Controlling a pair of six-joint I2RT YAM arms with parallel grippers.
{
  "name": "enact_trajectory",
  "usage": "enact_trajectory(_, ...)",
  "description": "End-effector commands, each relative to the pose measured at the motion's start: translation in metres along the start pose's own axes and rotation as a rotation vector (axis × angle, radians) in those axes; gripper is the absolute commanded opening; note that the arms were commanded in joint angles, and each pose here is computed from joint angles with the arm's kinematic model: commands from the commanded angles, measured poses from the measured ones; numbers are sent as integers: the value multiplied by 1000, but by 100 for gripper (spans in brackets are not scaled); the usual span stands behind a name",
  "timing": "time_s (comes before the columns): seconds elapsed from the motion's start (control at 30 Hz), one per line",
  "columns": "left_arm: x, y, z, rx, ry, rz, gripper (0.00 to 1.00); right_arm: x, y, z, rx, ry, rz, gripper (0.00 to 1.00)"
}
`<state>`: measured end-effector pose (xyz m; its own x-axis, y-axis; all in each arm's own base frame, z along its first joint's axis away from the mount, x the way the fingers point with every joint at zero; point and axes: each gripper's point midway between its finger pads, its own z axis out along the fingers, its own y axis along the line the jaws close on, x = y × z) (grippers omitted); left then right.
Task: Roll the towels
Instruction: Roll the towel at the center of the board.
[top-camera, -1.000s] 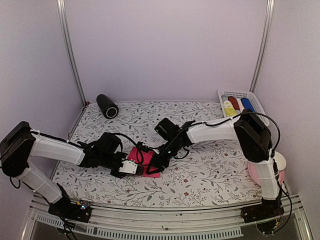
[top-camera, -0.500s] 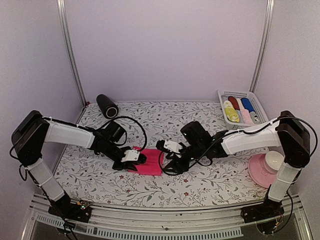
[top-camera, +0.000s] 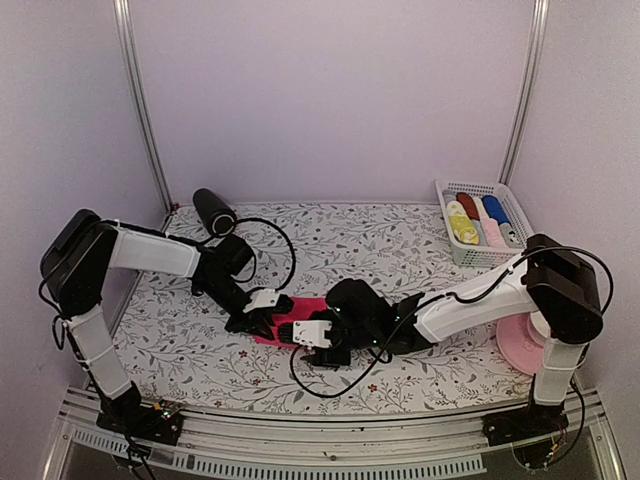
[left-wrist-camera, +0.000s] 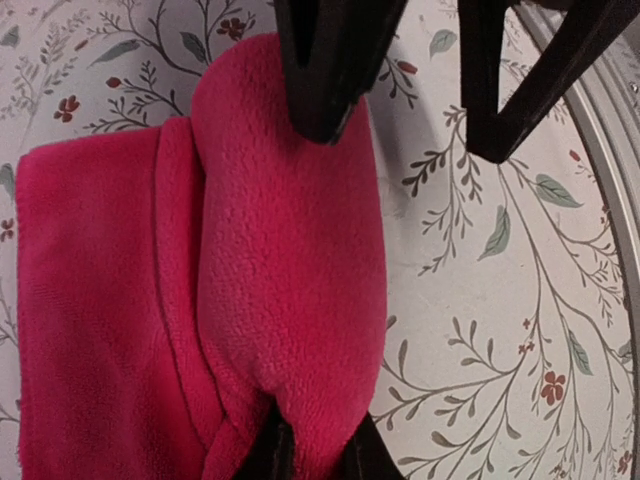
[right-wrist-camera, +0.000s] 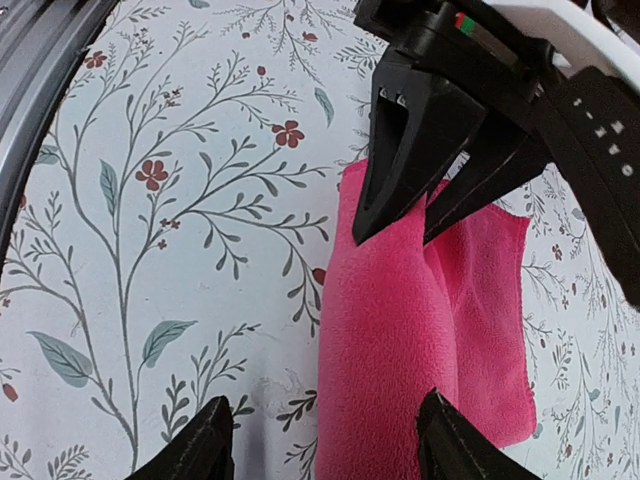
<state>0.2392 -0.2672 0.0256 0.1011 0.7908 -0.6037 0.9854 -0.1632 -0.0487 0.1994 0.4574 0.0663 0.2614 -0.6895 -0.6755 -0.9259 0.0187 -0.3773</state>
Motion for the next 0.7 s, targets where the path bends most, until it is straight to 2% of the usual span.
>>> enact_trajectory(0.0,39,-23,13,113,124,-127,4,-9,-10,12,65,8,-74,62)
enact_trajectory(0.43,41,-18,15,148,119,-157,7,19,-8,35,100,119,-104,55)
enact_trajectory(0.53,40,-18,14,151,117,-159,11,30,-10,42,114,166,-104,50)
enact_trajectory(0.67,39,-16,12,150,117,-160,15,43,-10,48,127,215,-107,39)
